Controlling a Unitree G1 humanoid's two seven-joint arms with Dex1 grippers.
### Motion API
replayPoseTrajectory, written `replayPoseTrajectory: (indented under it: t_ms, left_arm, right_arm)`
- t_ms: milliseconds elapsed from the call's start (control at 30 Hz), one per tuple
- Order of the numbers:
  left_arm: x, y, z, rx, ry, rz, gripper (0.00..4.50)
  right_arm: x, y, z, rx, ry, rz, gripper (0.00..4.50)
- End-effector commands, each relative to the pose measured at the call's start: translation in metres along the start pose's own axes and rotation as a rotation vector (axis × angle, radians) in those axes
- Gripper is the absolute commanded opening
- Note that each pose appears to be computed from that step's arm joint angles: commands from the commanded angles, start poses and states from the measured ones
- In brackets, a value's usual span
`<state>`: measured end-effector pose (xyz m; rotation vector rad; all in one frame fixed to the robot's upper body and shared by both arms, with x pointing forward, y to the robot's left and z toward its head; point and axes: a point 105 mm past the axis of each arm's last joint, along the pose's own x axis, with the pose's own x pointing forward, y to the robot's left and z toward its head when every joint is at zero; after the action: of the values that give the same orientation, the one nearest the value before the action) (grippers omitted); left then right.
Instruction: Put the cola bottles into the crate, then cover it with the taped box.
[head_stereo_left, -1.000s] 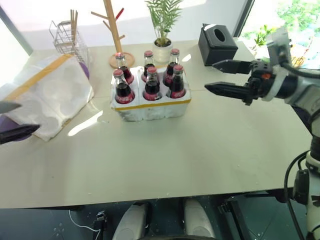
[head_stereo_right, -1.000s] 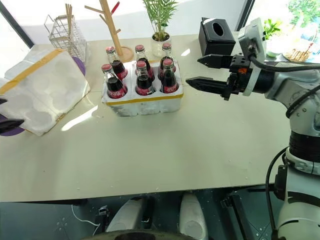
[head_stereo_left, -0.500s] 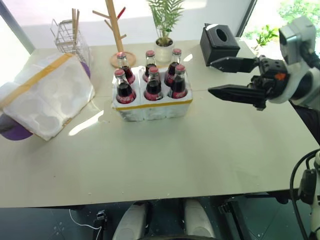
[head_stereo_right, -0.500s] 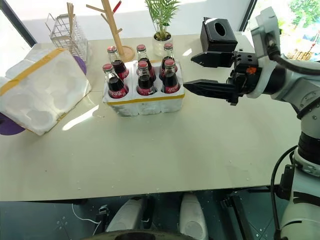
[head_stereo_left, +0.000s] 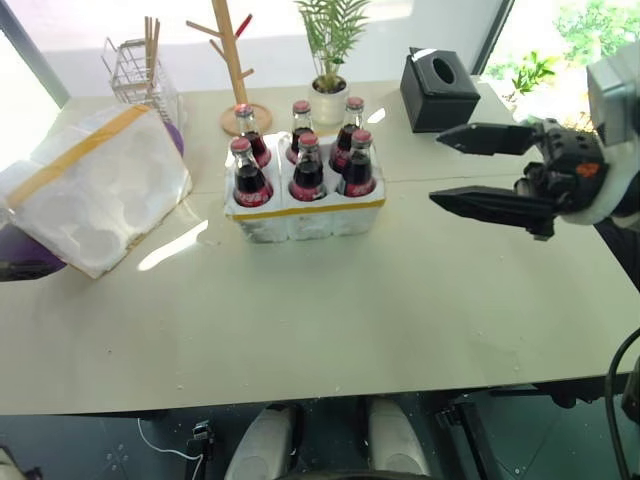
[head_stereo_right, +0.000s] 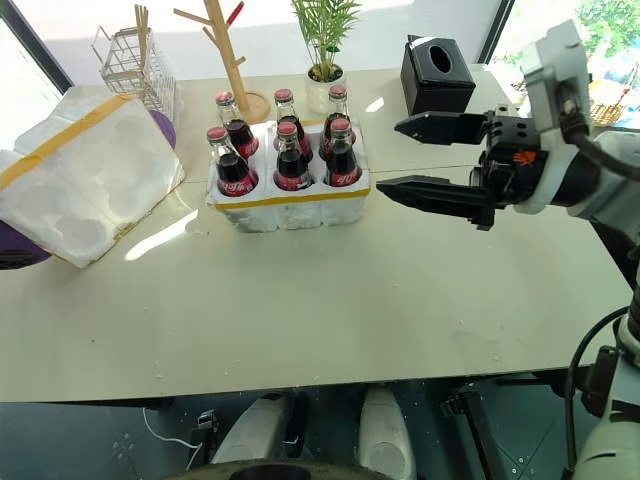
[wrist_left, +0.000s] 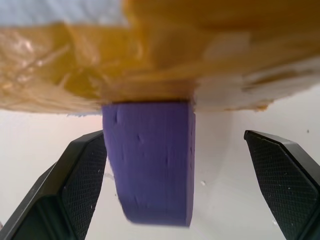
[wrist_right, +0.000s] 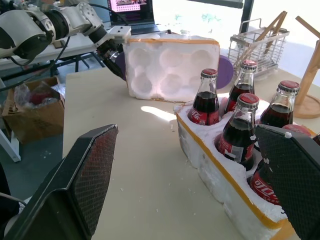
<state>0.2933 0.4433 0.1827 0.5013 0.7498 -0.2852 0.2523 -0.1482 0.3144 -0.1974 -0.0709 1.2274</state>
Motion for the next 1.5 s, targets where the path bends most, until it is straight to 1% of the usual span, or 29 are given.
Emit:
replayPoseTrajectory:
  t_ms: [33, 67, 167, 333, 467, 533, 633, 700, 733, 800, 867, 967, 1000, 1033, 1100, 1267, 1333, 1400, 1500]
  left_arm:
    - [0.001, 0.004, 0.000, -0.001, 0.011, 0.035, 4.50]
    - [0.002, 0.003, 0.000, -0.004, 0.010, 0.034, 4.50]
    - [0.007, 0.001, 0.002, -0.017, -0.013, 0.028, 3.72]
    - [0.009, -0.001, 0.006, -0.012, -0.032, 0.019, 1.34]
    - [0.006, 0.005, 0.017, 0.028, -0.076, 0.059, 1.34]
    - [0.001, 0.010, 0.034, 0.061, -0.150, 0.102, 1.34]
    - [-0.008, 0.018, 0.064, 0.132, -0.267, 0.175, 1.34]
    - [-0.014, 0.020, 0.080, 0.177, -0.322, 0.202, 1.34]
    - [-0.020, 0.019, 0.093, 0.214, -0.375, 0.206, 1.34]
    - [-0.036, 0.013, 0.126, 0.295, -0.500, 0.211, 1.34]
    - [-0.048, 0.009, 0.145, 0.336, -0.574, 0.221, 1.34]
    - [-0.068, -0.002, 0.180, 0.410, -0.700, 0.294, 1.34]
    - [-0.072, -0.005, 0.185, 0.417, -0.720, 0.308, 1.34]
    - [-0.072, -0.008, 0.185, 0.416, -0.721, 0.305, 1.34]
    - [-0.068, -0.012, 0.177, 0.393, -0.692, 0.287, 1.34]
    - [-0.048, -0.003, 0.139, 0.305, -0.563, 0.288, 1.34]
    - [-0.045, -0.001, 0.129, 0.280, -0.539, 0.287, 1.34]
    - [-0.046, -0.002, 0.125, 0.261, -0.538, 0.279, 1.34]
    - [-0.049, -0.006, 0.125, 0.247, -0.564, 0.251, 1.34]
  right_arm:
    - [-0.003, 0.005, 0.012, -0.052, -0.024, -0.006, 4.45]
    - [-0.002, 0.004, 0.012, -0.053, -0.024, -0.008, 4.45]
    - [-0.002, 0.003, 0.013, -0.055, -0.024, -0.010, 4.50]
    - [-0.002, 0.002, 0.013, -0.059, -0.013, -0.015, 4.50]
    - [-0.006, -0.001, 0.003, -0.022, 0.035, -0.033, 4.50]
    - [-0.011, -0.003, -0.002, -0.022, 0.060, -0.052, 4.50]
    - [-0.016, -0.010, -0.006, -0.046, 0.079, -0.111, 4.50]
    - [-0.019, -0.011, -0.007, -0.045, 0.082, -0.124, 4.50]
    - [-0.021, -0.011, -0.008, -0.041, 0.083, -0.131, 4.50]
    - [-0.024, -0.012, -0.012, -0.033, 0.091, -0.150, 4.50]
    - [-0.026, -0.012, -0.015, -0.028, 0.094, -0.160, 4.50]
    - [-0.027, -0.012, -0.016, -0.025, 0.085, -0.171, 4.50]
    - [-0.027, -0.012, -0.016, -0.025, 0.083, -0.173, 4.50]
    - [-0.027, -0.012, -0.016, -0.026, 0.078, -0.176, 4.50]
    - [-0.026, -0.014, -0.015, -0.030, 0.065, -0.183, 4.50]
    - [-0.023, -0.020, -0.014, -0.037, 0.041, -0.194, 4.50]
    - [-0.023, -0.023, -0.015, -0.038, 0.039, -0.201, 4.50]
    - [-0.022, -0.024, -0.015, -0.037, 0.037, -0.203, 4.50]
    - [-0.021, -0.025, -0.015, -0.035, 0.035, -0.201, 4.50]
